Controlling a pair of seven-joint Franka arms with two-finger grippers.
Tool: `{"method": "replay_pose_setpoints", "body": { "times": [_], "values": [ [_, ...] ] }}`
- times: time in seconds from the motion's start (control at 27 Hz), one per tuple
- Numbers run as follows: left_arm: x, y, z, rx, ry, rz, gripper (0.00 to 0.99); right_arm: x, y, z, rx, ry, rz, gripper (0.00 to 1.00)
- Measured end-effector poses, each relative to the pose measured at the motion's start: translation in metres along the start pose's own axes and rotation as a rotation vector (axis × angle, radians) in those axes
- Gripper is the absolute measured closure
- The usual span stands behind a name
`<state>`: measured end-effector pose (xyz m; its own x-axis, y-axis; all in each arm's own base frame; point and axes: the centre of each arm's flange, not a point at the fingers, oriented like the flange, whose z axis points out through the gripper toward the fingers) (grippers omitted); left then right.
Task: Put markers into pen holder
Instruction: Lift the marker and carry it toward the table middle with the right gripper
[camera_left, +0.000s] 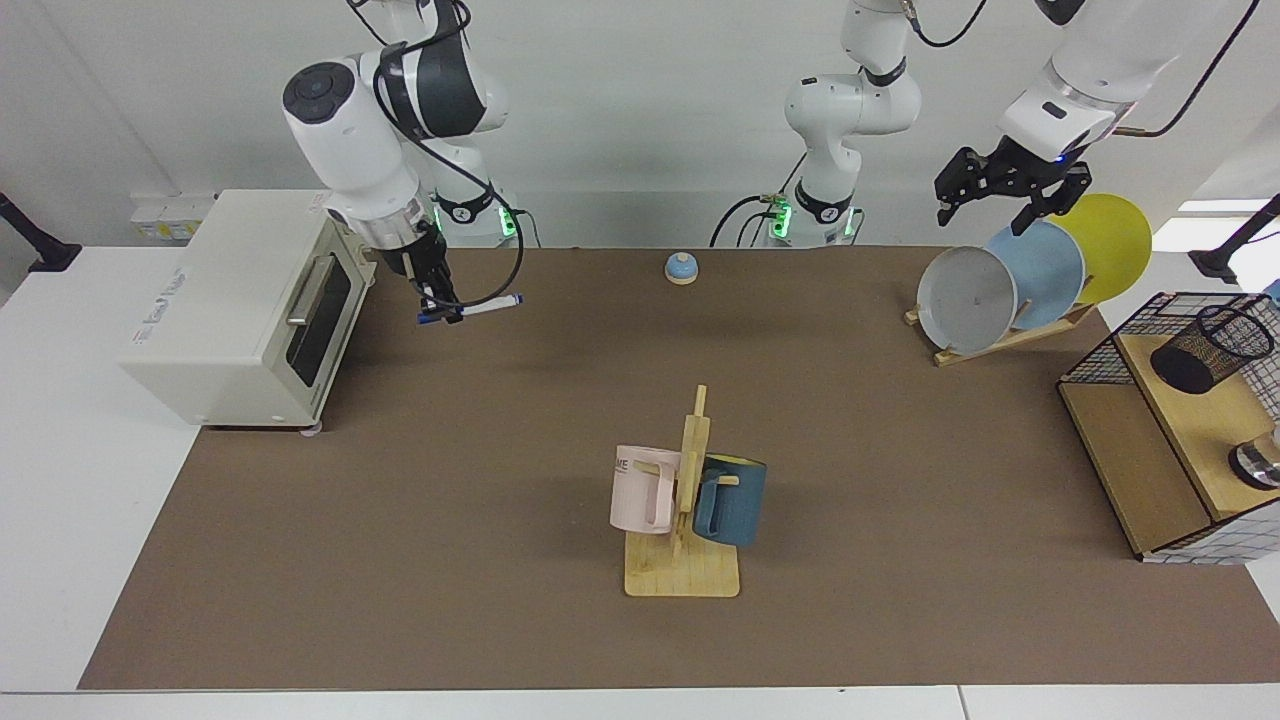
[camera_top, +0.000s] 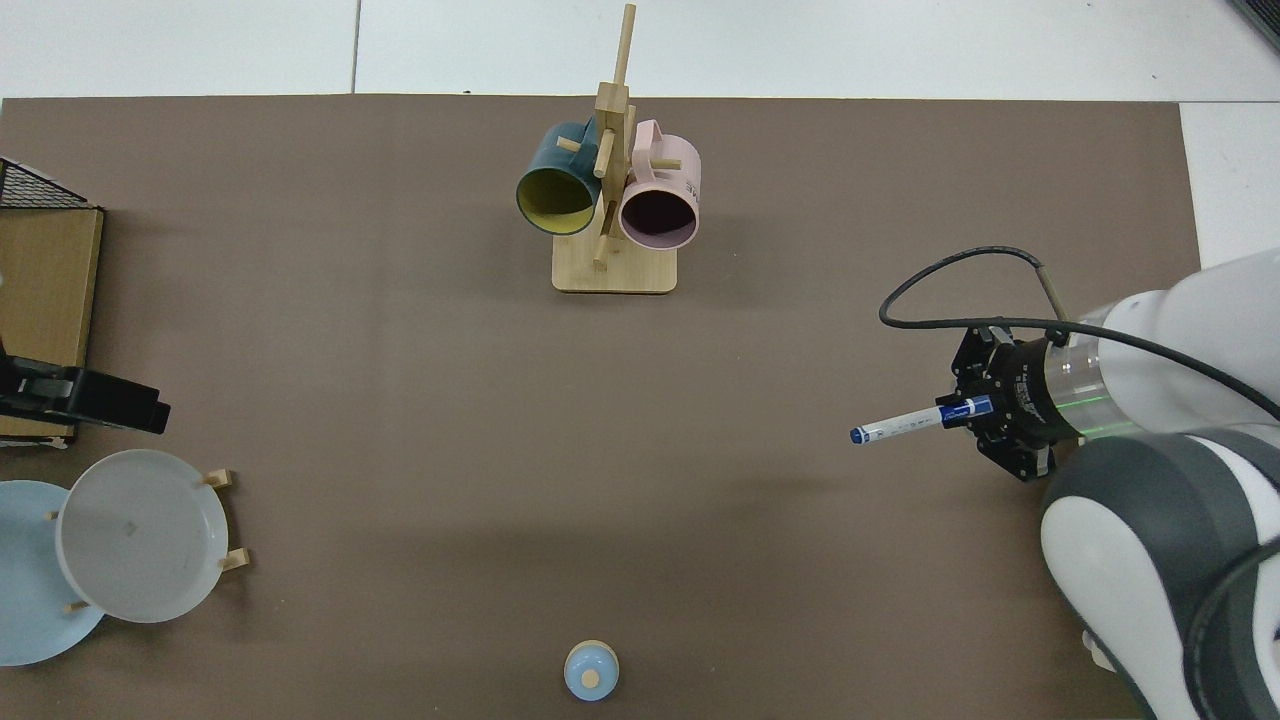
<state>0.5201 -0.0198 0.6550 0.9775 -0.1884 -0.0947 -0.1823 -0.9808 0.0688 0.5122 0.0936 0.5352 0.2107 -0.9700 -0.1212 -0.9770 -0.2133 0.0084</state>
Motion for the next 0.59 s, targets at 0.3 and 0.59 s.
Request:
{"method": "replay_pose_setpoints", "body": {
  "times": [0.3,0.59],
  "values": [
    [0.0,-0.003,-0.001,-0.003,0.006,0.116,0.004,-0.08,0.018,-0.035,0.029,0.003,0.089,0.82],
    [0.0,-0.006,-0.001,-0.006,0.009,0.14,0.0,-0.183,0.035,-0.038,0.059,-0.019,0.166,0.82]
  ]
}}
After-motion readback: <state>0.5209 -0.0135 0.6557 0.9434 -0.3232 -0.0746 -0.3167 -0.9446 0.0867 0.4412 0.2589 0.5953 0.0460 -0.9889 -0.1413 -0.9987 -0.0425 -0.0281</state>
